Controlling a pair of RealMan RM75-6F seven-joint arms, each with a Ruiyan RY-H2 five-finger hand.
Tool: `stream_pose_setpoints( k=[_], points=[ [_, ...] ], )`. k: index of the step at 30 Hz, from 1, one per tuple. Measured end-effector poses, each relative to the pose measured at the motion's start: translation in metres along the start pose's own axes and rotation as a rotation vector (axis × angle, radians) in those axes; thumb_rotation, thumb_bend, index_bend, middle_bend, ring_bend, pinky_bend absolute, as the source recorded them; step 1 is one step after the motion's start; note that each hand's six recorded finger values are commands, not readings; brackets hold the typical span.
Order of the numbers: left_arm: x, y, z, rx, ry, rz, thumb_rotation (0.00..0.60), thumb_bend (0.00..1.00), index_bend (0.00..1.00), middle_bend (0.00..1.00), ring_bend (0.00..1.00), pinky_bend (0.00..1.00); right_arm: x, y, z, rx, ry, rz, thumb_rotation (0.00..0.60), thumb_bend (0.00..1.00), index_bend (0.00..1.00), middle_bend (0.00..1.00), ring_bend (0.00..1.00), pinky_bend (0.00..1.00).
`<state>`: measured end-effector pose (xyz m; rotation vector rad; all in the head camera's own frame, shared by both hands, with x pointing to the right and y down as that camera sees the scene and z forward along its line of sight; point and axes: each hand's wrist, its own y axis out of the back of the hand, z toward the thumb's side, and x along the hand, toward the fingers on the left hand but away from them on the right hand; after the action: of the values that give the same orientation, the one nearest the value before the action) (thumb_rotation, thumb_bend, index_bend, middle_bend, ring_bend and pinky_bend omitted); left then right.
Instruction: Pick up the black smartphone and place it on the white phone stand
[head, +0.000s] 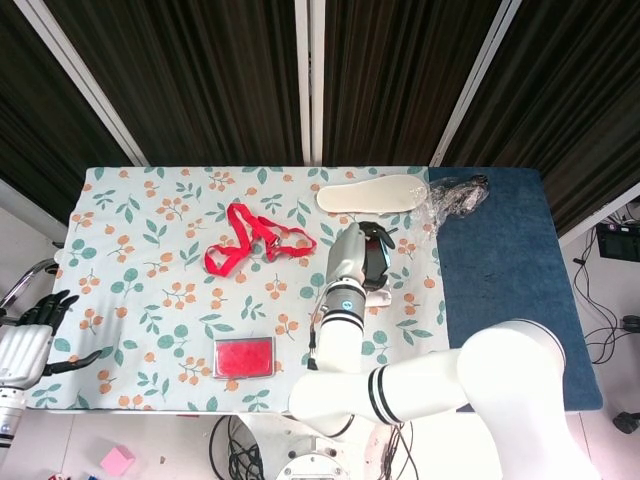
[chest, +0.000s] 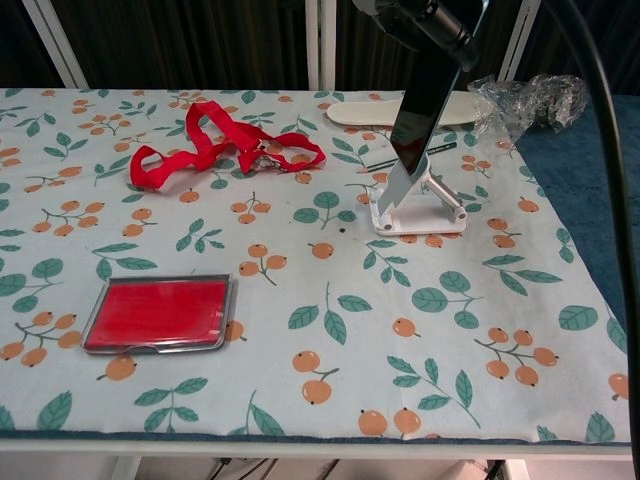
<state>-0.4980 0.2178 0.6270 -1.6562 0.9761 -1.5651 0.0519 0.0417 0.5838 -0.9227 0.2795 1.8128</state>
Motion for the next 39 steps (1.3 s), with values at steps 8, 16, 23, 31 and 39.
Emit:
stream_pose_setpoints(
  k=[8, 16, 23, 31, 39],
  points=[
    [-0.002, -0.001, -0.003, 0.012, 0.001, -0.006, 0.205, 0.00, 0.10, 0.06, 0.06, 0.19, -0.001, -0.003, 0.014, 0.011, -0.002, 0.010, 0.600, 0.33, 0.77, 0.44, 0.45, 0.57],
    [-0.002, -0.006, -0.002, 0.027, -0.005, -0.020, 0.211, 0.00, 0.10, 0.06, 0.06, 0.19, -0.006, -0.007, 0.022, 0.012, -0.018, 0.009, 0.600, 0.33, 0.77, 0.44, 0.45, 0.57],
    [-0.001, -0.008, -0.001, 0.025, -0.009, -0.023, 0.207, 0.00, 0.10, 0.06, 0.06, 0.19, -0.012, -0.013, 0.028, 0.015, -0.017, 0.015, 0.600, 0.33, 0.77, 0.44, 0.45, 0.57],
    [-0.002, -0.009, -0.003, 0.024, -0.002, -0.029, 0.211, 0.00, 0.10, 0.06, 0.06, 0.19, -0.014, -0.011, 0.036, 0.023, -0.014, 0.000, 0.600, 0.33, 0.77, 0.44, 0.45, 0.57],
    [-0.001, -0.008, 0.000, 0.013, -0.013, -0.023, 0.208, 0.00, 0.10, 0.06, 0.06, 0.19, -0.015, -0.013, 0.042, 0.027, -0.013, 0.006, 0.600, 0.33, 0.77, 0.43, 0.45, 0.57]
  ],
)
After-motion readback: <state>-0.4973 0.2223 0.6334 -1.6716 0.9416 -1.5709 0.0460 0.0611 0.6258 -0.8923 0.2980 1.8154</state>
